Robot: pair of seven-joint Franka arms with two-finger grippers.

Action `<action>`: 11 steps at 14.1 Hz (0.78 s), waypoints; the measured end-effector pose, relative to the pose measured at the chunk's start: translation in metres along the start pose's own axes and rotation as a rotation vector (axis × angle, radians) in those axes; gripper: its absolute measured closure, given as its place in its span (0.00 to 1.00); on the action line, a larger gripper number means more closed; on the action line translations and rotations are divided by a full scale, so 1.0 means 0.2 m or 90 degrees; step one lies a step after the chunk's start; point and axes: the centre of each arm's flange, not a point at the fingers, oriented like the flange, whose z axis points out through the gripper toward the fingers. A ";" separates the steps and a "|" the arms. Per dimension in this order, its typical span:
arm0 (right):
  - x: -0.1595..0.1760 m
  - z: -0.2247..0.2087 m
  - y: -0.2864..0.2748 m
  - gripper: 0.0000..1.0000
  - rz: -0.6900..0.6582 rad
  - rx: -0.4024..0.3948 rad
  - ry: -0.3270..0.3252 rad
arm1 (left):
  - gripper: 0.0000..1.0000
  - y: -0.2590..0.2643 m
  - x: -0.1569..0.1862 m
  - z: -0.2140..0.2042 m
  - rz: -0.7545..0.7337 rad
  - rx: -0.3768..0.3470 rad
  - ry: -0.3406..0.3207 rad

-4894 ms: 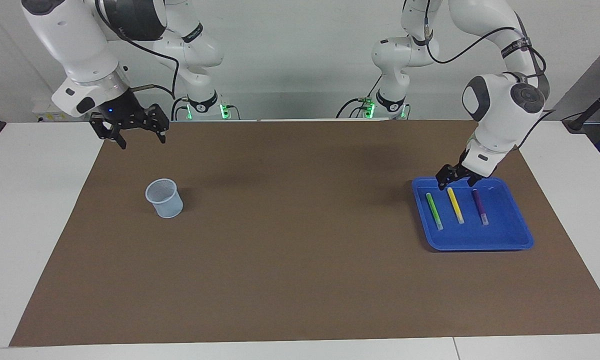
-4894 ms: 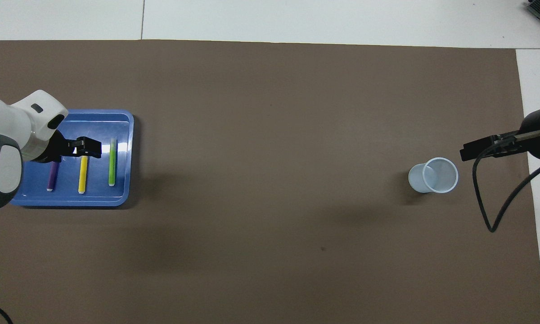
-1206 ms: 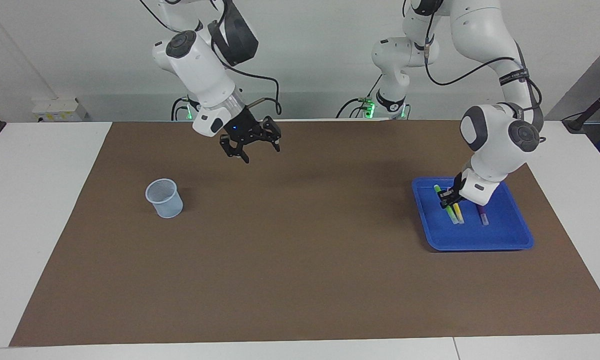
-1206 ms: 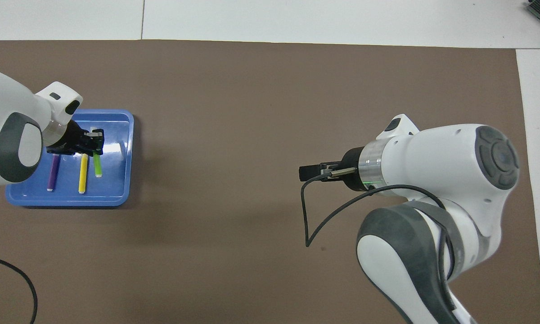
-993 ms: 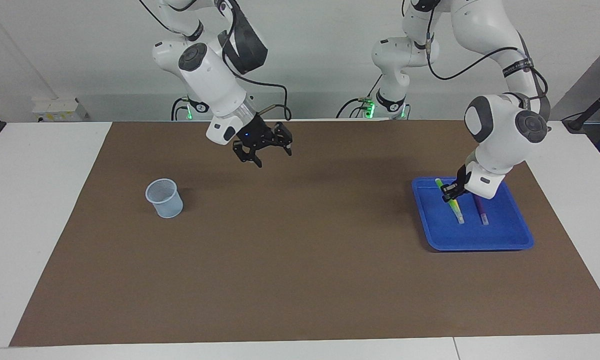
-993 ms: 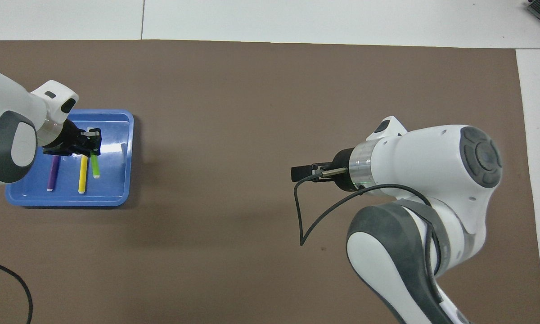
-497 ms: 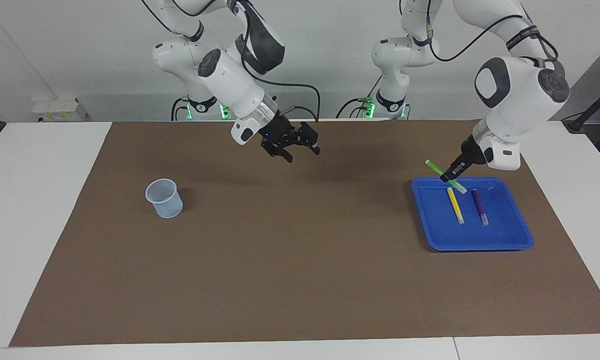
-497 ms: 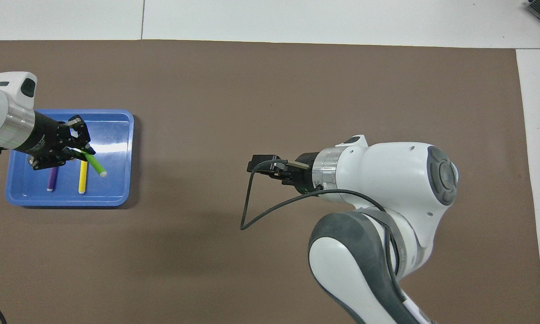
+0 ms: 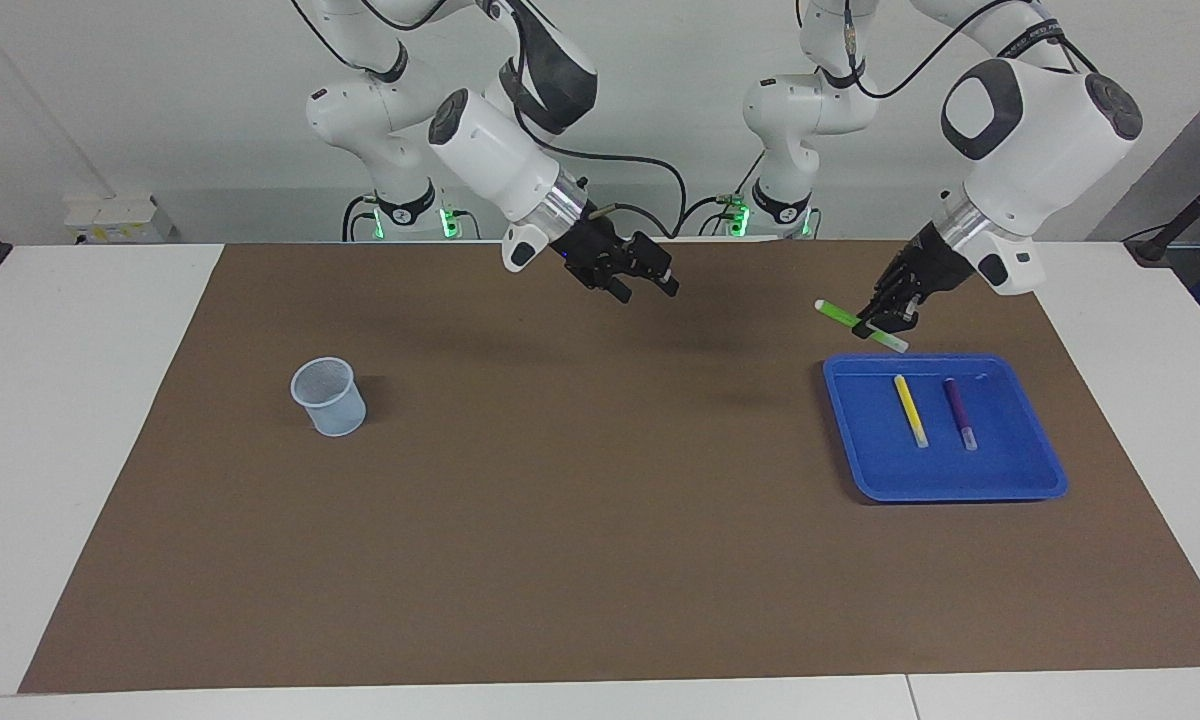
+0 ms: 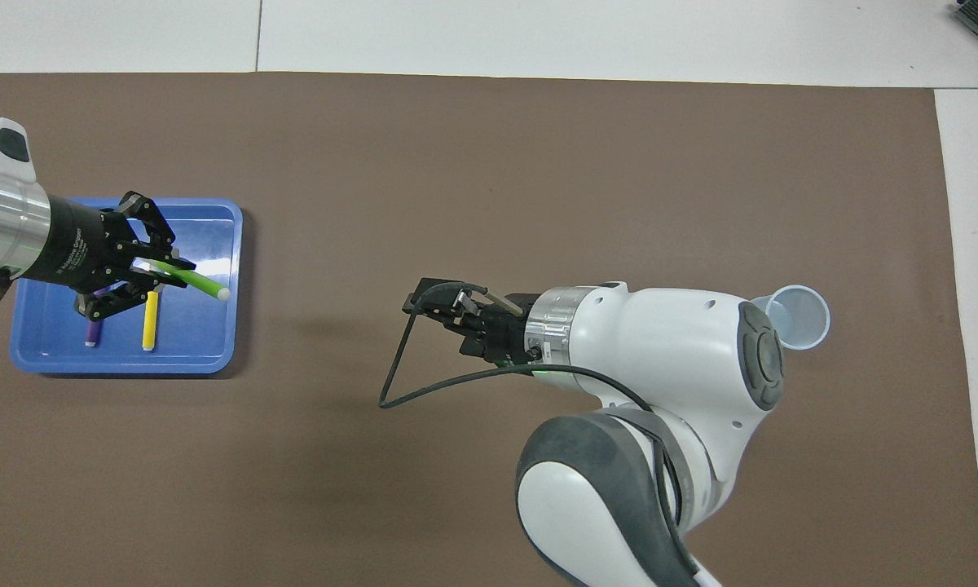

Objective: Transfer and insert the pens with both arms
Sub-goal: 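Lift the green pen with the left gripper while the right gripper approaches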

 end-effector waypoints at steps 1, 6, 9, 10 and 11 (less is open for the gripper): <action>-0.02 0.01 -0.01 0.00 0.004 0.008 0.006 | 0.83 0.00 -0.05 0.00 -0.023 -0.004 -0.011; -0.08 0.05 -0.04 0.00 0.025 0.018 0.010 | 0.83 -0.04 -0.16 0.05 -0.095 -0.022 -0.112; -0.08 0.04 -0.04 0.00 0.049 0.039 0.010 | 0.83 -0.07 -0.18 0.07 -0.108 -0.025 -0.143; -0.10 0.05 -0.05 0.00 0.050 0.045 0.011 | 0.83 -0.09 -0.19 0.07 -0.112 -0.026 -0.150; -0.13 0.06 -0.06 0.00 0.054 0.054 0.015 | 0.83 -0.10 -0.20 0.07 -0.115 -0.027 -0.154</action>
